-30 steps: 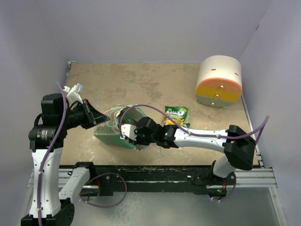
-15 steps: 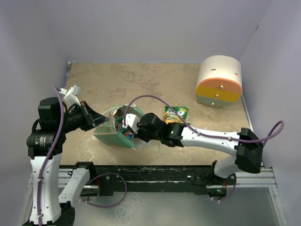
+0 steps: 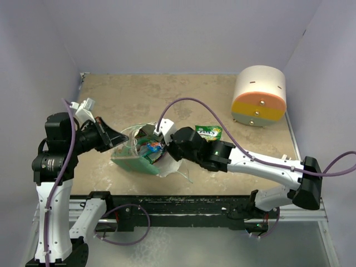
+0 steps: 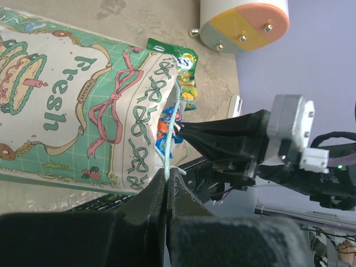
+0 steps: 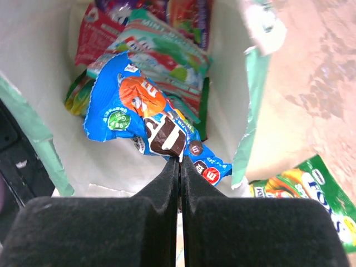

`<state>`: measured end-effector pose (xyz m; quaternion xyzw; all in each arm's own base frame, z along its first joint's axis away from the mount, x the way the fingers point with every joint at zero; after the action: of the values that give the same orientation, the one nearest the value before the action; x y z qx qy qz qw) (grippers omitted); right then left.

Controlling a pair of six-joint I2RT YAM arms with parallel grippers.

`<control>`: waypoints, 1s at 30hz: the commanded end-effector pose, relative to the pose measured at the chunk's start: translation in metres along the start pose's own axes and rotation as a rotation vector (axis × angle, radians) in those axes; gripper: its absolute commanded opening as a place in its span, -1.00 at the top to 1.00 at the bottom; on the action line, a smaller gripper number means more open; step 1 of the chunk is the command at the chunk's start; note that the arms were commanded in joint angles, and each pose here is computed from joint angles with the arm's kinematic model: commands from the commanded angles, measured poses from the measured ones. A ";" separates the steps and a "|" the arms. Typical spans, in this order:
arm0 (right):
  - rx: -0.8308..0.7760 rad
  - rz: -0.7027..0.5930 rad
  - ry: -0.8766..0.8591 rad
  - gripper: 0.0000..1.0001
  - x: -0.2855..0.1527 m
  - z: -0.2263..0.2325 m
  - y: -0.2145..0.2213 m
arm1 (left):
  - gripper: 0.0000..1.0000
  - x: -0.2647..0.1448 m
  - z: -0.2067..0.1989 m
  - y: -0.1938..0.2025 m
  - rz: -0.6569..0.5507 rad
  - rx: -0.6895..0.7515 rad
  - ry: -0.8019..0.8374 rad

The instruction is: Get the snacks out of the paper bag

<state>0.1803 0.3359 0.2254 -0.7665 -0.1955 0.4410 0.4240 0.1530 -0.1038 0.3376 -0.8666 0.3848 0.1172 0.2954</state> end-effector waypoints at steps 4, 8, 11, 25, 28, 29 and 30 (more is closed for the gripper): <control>0.206 -0.040 0.176 1.00 -0.048 -0.033 -0.034 | 1.00 0.006 -0.014 -0.013 -0.001 0.034 0.071; 0.260 -0.046 0.214 1.00 -0.066 -0.041 -0.032 | 1.00 0.008 -0.012 -0.009 0.039 0.048 0.071; 0.311 -0.005 0.263 1.00 -0.084 -0.048 -0.021 | 1.00 0.008 -0.008 -0.006 0.042 0.038 0.062; 0.707 0.109 0.761 1.00 -0.143 -0.102 0.053 | 1.00 -0.003 -0.030 -0.009 -0.004 0.004 0.143; 0.755 0.178 0.786 1.00 -0.127 -0.115 0.075 | 1.00 -0.007 -0.035 -0.005 0.015 -0.004 0.161; 0.772 0.173 0.782 1.00 -0.121 -0.120 0.078 | 1.00 -0.007 -0.034 -0.001 0.032 -0.015 0.164; 0.782 0.164 0.778 1.00 -0.115 -0.127 0.079 | 1.00 -0.007 -0.033 0.001 0.046 -0.023 0.165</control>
<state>0.1979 0.1608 0.2654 -0.6958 0.1848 0.2158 0.6597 0.1554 -0.1139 0.3488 -0.8703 0.4088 0.0906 0.2595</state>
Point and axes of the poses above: each gripper's point midway between its finger pads, its own x axis out along the fingers, its own z axis along the line the jaws close on, y = z × x, the point moved 3 cm from there along -x, back along the fingers, and after that the axes turned 8 degrees about -x, right-handed, at the moved point
